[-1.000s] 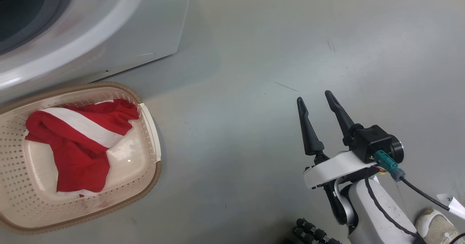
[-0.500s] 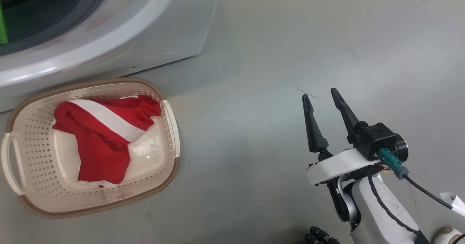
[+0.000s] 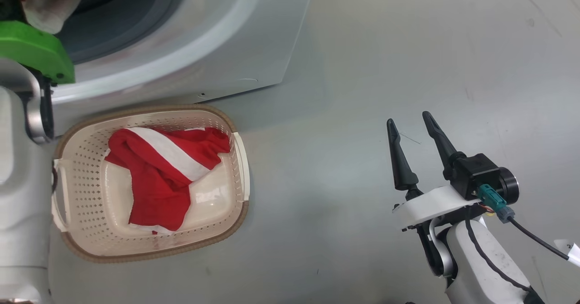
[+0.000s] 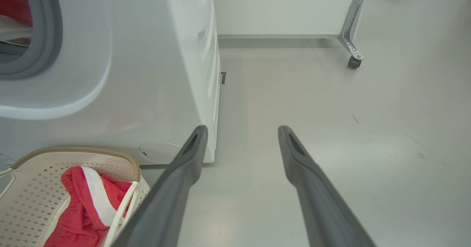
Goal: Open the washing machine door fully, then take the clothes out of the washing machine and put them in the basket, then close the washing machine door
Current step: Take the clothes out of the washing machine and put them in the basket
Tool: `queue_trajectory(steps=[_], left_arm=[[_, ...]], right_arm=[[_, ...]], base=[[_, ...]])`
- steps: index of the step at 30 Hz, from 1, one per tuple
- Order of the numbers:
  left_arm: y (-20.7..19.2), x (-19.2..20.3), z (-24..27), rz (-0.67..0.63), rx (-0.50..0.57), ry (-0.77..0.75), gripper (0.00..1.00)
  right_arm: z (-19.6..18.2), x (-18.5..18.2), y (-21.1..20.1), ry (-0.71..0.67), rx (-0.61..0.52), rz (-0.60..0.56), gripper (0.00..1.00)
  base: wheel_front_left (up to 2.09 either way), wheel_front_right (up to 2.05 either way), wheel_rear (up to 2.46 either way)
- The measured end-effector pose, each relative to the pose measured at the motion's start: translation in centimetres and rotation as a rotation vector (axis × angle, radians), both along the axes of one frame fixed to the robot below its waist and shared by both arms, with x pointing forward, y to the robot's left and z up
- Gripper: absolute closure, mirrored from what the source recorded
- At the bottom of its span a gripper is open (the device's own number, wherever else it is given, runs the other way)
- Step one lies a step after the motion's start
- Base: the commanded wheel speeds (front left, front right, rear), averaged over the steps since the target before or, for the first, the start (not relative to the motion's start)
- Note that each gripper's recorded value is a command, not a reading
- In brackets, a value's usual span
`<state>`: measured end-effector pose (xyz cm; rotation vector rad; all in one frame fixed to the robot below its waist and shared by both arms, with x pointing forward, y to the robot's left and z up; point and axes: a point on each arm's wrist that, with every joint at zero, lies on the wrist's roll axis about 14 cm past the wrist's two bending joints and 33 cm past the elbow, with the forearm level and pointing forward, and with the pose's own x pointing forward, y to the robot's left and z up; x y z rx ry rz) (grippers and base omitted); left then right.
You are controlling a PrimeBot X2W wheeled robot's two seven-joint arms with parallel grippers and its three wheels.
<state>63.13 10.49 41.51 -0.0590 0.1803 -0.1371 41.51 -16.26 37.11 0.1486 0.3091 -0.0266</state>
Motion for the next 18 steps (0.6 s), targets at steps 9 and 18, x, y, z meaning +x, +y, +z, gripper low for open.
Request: queue_trajectory(steps=[9,18], left_arm=[[0.9,-4.5,1.4,0.037,-0.055,-0.067,1.0],[2.4,-9.3,2.8,0.067,-0.063,-0.081,1.0]], right_arm=[[1.7,0.2,0.9,-0.048,-0.005,0.039,0.0],[3.4,-1.0,1.7,-0.081,0.001,0.063,0.0]], base=[[0.0,0.0,0.0],[0.0,0.0,0.0]])
